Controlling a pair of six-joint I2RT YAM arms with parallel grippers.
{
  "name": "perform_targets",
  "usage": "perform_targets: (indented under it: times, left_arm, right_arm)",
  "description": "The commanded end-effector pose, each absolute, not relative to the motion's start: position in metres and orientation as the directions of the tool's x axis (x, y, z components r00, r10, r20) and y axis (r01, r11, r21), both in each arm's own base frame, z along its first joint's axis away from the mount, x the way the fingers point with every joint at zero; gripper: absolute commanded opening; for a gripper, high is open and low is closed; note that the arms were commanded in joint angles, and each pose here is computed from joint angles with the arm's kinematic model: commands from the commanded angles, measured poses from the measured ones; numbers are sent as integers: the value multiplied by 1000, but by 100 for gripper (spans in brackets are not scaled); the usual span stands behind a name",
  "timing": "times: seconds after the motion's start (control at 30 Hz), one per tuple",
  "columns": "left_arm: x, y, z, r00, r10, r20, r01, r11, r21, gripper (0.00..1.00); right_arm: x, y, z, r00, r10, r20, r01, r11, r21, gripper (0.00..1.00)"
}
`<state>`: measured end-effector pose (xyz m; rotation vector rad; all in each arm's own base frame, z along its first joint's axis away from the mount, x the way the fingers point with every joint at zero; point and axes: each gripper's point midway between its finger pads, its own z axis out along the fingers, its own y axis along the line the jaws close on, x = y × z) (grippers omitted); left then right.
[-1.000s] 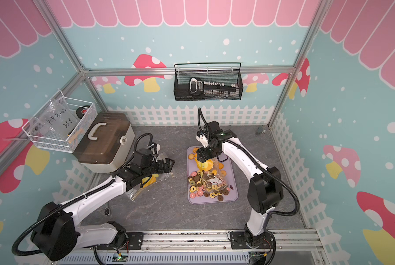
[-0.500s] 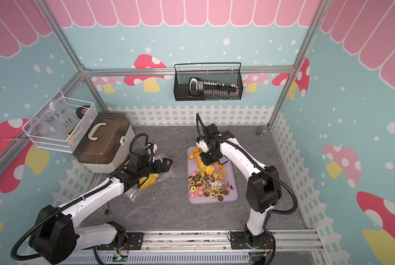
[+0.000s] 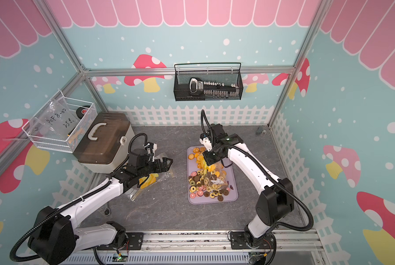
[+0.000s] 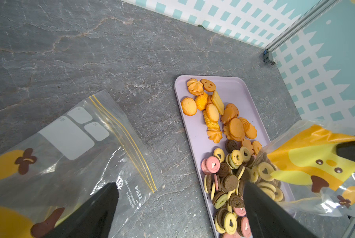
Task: Pour cookies out of the ziploc bag
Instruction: 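Pour the cookies out of the ziploc bag onto the tray.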
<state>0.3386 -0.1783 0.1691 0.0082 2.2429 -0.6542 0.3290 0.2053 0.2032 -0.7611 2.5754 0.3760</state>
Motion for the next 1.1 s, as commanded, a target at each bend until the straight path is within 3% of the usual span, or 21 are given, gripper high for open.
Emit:
perform_targets:
  times: [0.0, 1.07]
  left_arm:
    - [339, -177, 175, -683, -220, -697, 205, 858, -472, 99]
    - [342, -178, 178, -680, -214, -701, 209, 860, -466, 99]
  right_arm:
    - [329, 210, 216, -740, -432, -515, -573, 806, 148, 1]
    - [304, 204, 255, -705, -338, -623, -561, 803, 200, 1]
